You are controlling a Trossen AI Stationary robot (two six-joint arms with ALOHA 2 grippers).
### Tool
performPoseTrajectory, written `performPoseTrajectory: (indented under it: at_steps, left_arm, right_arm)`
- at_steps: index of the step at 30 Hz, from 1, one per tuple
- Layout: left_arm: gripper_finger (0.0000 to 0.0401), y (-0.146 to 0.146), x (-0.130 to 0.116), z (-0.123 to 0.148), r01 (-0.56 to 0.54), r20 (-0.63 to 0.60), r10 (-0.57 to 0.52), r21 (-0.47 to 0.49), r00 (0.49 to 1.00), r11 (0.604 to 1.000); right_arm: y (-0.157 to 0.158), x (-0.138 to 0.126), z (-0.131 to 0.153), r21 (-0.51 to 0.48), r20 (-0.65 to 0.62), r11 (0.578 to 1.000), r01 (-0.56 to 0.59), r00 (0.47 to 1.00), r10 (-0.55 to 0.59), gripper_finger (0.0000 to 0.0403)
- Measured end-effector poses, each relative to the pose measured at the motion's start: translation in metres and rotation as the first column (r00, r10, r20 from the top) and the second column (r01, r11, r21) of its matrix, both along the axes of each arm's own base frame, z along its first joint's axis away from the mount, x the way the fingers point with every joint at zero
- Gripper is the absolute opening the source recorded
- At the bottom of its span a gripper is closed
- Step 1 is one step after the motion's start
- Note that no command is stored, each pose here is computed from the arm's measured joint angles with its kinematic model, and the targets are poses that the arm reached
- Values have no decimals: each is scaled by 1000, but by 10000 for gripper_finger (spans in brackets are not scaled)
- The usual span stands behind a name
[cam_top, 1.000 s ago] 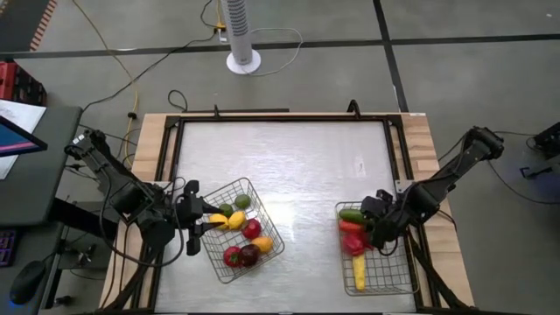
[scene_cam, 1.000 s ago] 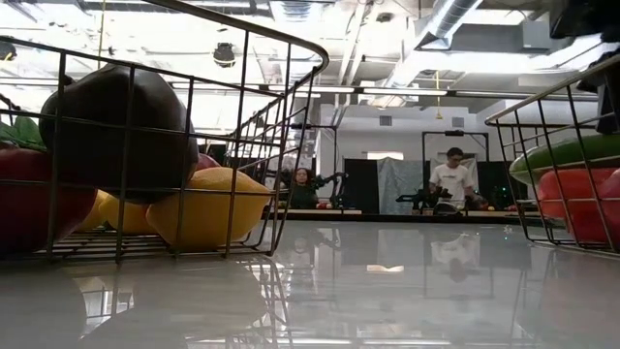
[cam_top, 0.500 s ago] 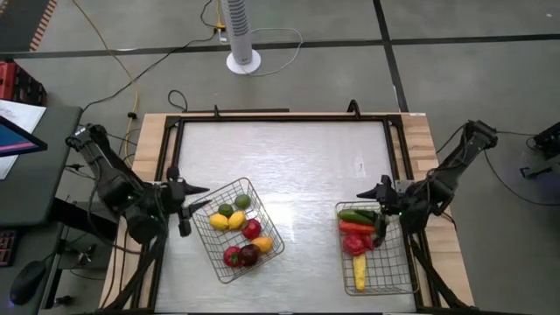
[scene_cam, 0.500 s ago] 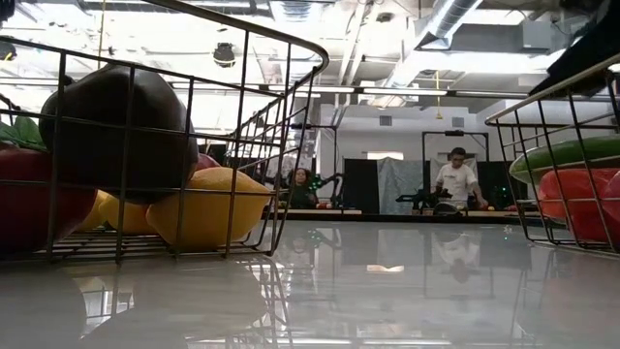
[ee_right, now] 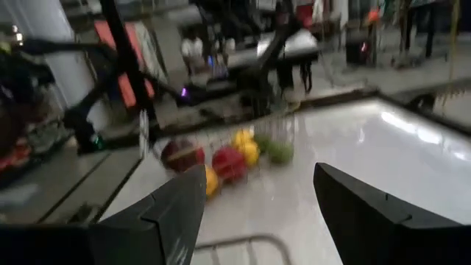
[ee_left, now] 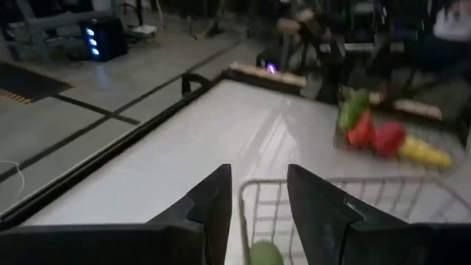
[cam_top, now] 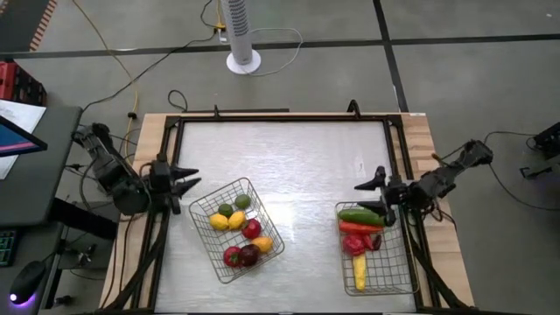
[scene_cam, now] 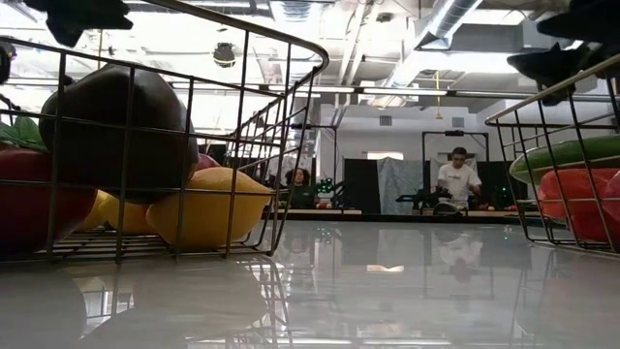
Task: Sort produce into baskets
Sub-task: Return to Home Position
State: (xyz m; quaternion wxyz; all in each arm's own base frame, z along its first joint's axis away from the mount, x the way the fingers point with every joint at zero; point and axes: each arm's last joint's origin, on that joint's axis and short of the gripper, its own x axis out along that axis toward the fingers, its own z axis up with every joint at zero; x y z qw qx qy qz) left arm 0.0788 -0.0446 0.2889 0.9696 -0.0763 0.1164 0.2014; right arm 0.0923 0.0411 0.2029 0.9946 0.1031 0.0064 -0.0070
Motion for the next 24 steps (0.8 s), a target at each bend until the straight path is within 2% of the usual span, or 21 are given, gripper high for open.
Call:
performPoseTrajectory:
  at_steps: [4, 8, 12, 20, 24]
  left_arm:
    - [100, 8, -7, -12, -5, 55, 7, -25, 998, 1000]
    - [79, 10, -9, -29, 4, 65, -5, 8, 998, 1000]
    - [57, 13, -12, -43, -35, 94, 33, 24, 995, 999]
    - [9, 16, -15, -40, 8, 216, -2, -25, 976, 1000]
    - [2, 12, -11, -46, 37, 269, -38, 10, 962, 999]
  right_arm:
    - [-9, -3, -4, -1, 67, 1000, 11, 998, -11, 280]
    - [-14, -2, -18, -10, 78, 1000, 12, 997, -11, 280]
    - [-18, 0, -28, -20, 100, 1000, 14, 995, -12, 280]
    - [-25, 2, -25, -77, 140, 995, 65, 989, -54, 280]
    - [-26, 2, -23, -92, 152, 992, 81, 986, -67, 280]
